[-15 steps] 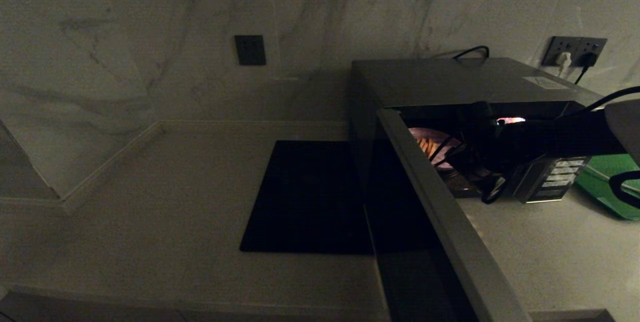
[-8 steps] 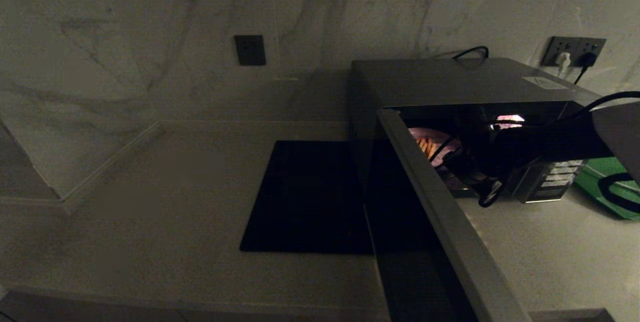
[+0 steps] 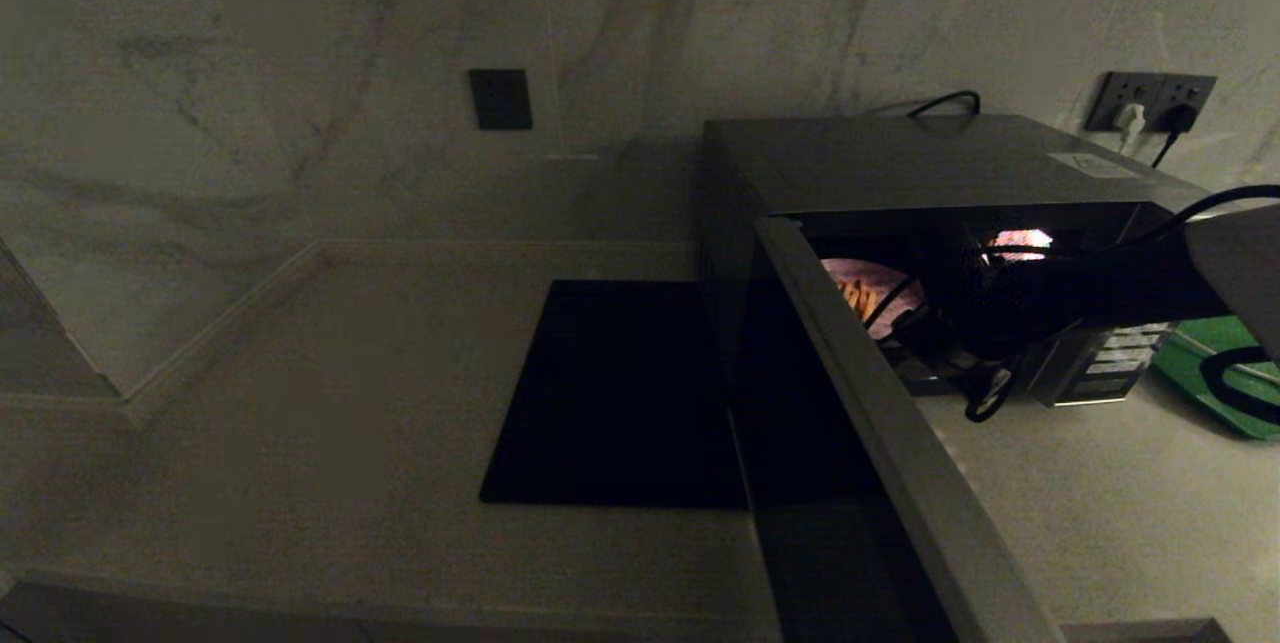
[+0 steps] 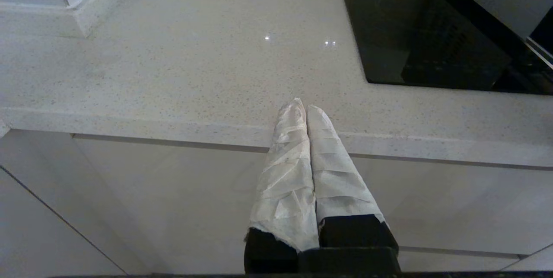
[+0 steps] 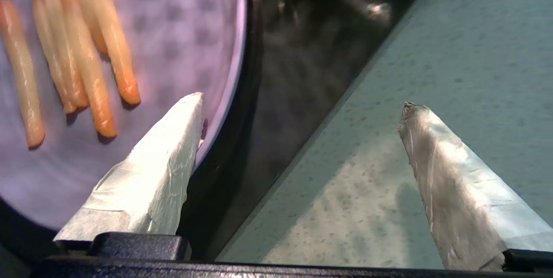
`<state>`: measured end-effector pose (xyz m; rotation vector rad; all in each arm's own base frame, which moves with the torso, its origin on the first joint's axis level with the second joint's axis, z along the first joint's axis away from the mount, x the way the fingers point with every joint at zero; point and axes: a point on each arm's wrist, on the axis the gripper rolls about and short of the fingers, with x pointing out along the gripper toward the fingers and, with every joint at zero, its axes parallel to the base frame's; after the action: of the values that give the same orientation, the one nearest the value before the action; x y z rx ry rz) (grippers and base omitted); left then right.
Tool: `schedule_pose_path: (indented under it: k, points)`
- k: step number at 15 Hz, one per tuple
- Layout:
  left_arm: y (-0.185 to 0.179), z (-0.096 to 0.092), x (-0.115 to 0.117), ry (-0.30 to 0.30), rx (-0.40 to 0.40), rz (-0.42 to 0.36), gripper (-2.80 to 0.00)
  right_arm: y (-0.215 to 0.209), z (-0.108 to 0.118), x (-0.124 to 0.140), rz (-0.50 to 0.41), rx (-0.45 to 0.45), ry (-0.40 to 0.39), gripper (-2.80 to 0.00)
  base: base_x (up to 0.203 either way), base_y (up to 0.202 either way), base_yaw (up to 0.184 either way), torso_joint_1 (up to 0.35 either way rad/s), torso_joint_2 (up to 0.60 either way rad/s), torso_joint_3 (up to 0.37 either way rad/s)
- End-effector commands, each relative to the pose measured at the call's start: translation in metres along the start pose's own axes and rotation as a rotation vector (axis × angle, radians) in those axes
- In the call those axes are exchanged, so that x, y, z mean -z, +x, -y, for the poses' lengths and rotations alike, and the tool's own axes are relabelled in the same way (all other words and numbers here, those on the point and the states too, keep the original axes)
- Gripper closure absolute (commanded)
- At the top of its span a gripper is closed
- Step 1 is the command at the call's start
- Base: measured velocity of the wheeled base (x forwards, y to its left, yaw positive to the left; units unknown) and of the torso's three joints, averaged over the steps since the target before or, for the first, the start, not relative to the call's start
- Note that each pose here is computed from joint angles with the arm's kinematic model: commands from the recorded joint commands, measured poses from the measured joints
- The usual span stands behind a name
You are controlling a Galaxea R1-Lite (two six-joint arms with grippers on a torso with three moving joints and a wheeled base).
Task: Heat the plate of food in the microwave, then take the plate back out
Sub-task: Take the plate out of the microwave
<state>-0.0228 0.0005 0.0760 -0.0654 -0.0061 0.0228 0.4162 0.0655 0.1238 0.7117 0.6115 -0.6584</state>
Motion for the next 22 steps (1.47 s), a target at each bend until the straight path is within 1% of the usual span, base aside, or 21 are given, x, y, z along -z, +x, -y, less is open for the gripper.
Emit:
schedule_pose_path:
  k: [1,7,10,15,18,22]
  points:
    - [0.0,0.0,0.0,-0.001,0.0,0.002,0.0,-0.004,0.003,-0.001,0.005,0.008,0.004,-2.8,0.0,0.0,0.0,0.0,0.0,0.0]
    - [0.0,0.0,0.0,-0.001,0.0,0.002,0.0,-0.009,0.018,-0.007,0.004,0.041,0.011,-2.8,0.0,0.0,0.0,0.0,0.0,0.0]
    - [0.0,0.0,0.0,-0.001,0.0,0.002,0.0,-0.011,0.021,-0.012,0.012,0.043,0.019,-2.8,0.0,0.0,0.0,0.0,0.0,0.0]
    - [0.0,0.0,0.0,-0.001,0.0,0.002,0.0,-0.016,0.013,-0.02,0.032,0.005,0.034,-2.8,0.0,0.0,0.0,0.0,0.0,0.0]
    - [0.0,0.0,0.0,-0.001,0.0,0.002,0.0,-0.025,0.008,-0.025,0.04,-0.028,0.008,-2.8,0.0,0.0,0.0,0.0,0.0,0.0]
    - [0.0,0.0,0.0,-0.001,0.0,0.002,0.0,-0.039,0.001,-0.035,0.055,-0.074,0.025,-2.8,0.0,0.0,0.0,0.0,0.0,0.0]
